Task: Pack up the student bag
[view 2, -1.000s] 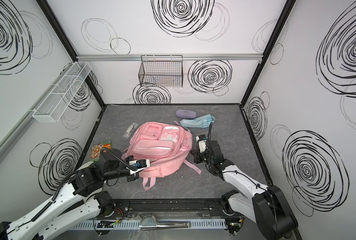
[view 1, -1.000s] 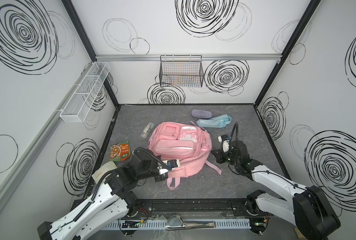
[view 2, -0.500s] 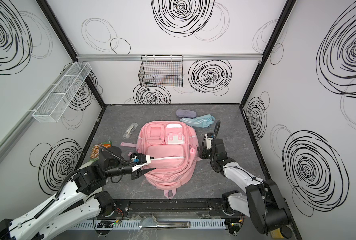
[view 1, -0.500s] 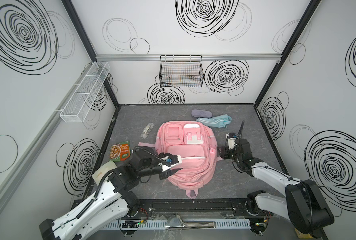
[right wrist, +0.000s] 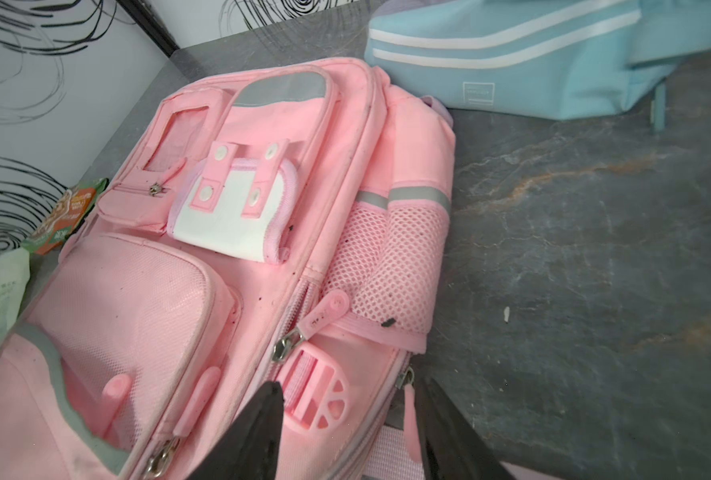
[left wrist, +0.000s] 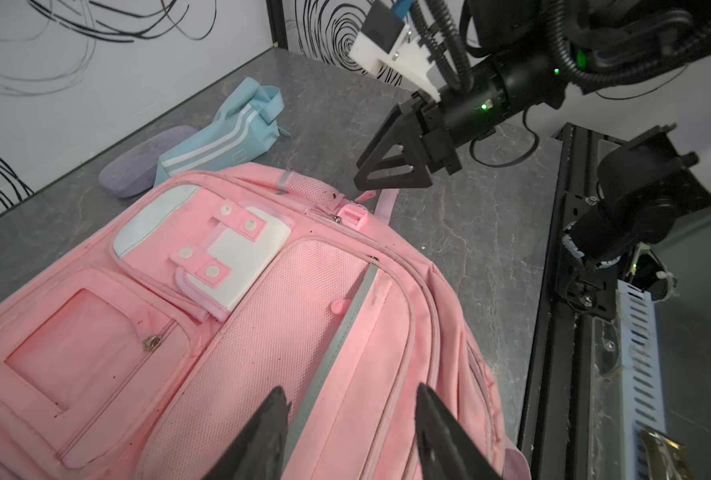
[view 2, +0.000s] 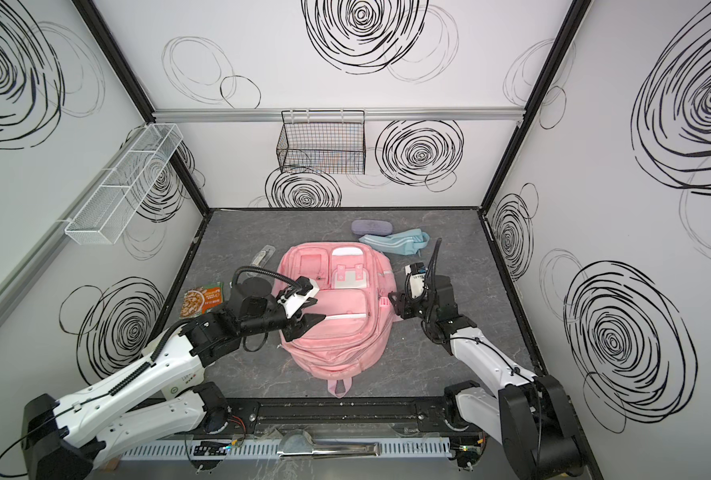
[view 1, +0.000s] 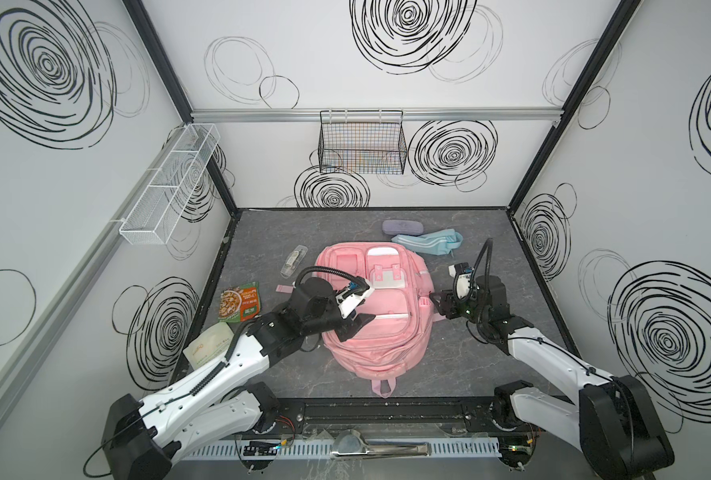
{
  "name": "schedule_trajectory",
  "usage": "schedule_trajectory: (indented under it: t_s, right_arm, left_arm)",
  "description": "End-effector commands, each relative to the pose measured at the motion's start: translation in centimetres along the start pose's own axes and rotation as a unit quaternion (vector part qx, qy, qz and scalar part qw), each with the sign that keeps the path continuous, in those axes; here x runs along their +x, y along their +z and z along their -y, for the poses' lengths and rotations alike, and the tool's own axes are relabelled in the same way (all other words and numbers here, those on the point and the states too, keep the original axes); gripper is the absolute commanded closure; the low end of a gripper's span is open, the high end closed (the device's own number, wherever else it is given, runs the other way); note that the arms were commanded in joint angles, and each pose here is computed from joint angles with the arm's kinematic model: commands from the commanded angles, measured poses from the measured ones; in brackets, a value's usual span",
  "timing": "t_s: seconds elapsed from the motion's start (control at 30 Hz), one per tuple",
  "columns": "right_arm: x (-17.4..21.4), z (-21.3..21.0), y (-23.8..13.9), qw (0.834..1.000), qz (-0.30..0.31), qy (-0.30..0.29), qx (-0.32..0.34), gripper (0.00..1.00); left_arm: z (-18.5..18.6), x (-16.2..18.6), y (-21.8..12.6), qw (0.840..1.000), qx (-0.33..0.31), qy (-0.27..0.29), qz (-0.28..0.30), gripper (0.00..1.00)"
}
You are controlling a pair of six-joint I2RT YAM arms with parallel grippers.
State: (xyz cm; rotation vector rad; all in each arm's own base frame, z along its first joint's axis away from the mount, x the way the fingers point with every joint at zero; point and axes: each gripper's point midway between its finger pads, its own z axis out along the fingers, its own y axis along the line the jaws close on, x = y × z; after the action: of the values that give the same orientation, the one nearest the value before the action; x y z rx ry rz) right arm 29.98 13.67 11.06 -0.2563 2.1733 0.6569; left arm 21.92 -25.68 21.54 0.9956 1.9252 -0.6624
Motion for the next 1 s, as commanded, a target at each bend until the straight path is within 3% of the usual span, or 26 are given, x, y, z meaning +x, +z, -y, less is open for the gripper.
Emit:
schedule_trajectory:
  t_s: [0.0, 0.07, 0.2, 0.27, 0.4, 0.6, 0.8, 0.97]
  right_arm:
    - [-3.3, -1.3, 0.2, 0.996, 0.050, -0.057, -0.036, 0.39]
    - [-4.0, -1.9, 1.4, 0.995, 0.047, -0.059, -0.059, 0.38]
    - [-2.0, -2.6, 4.5, 0.991, -0.041, -0.052, -0.119, 0.38]
    - [-0.9, -3.0, 5.7, 0.986, -0.070, -0.038, -0.147, 0.37]
    - [0.9, -3.1, 6.6, 0.980, -0.101, -0.019, -0.169, 0.33]
    - [2.1, -3.5, 6.2, 0.977, -0.101, -0.013, -0.187, 0.32]
    - [2.4, -4.0, 5.5, 0.974, -0.097, 0.008, -0.205, 0.31]
    - [2.2, -5.1, 4.1, 0.967, -0.084, 0.039, -0.237, 0.36]
  left_arm:
    - [-1.5, -1.1, 0.2, 0.999, -0.032, -0.028, -0.007, 0.47]
    - [-2.1, -0.9, 0.6, 0.999, -0.039, -0.030, -0.022, 0.47]
    - [-4.3, -0.4, 1.5, 0.995, -0.057, -0.075, -0.040, 0.49]
    - [-5.1, 0.4, 2.2, 0.988, -0.064, -0.127, -0.054, 0.53]
    - [-3.4, 2.0, 4.2, 0.971, -0.014, -0.234, -0.049, 0.58]
    - [-1.1, 5.2, 6.6, 0.953, -0.001, -0.303, -0.011, 0.57]
    - [-3.4, 9.2, 7.9, 0.932, -0.056, -0.358, -0.015, 0.59]
    - [-4.6, 12.2, 8.0, 0.914, -0.085, -0.396, -0.019, 0.61]
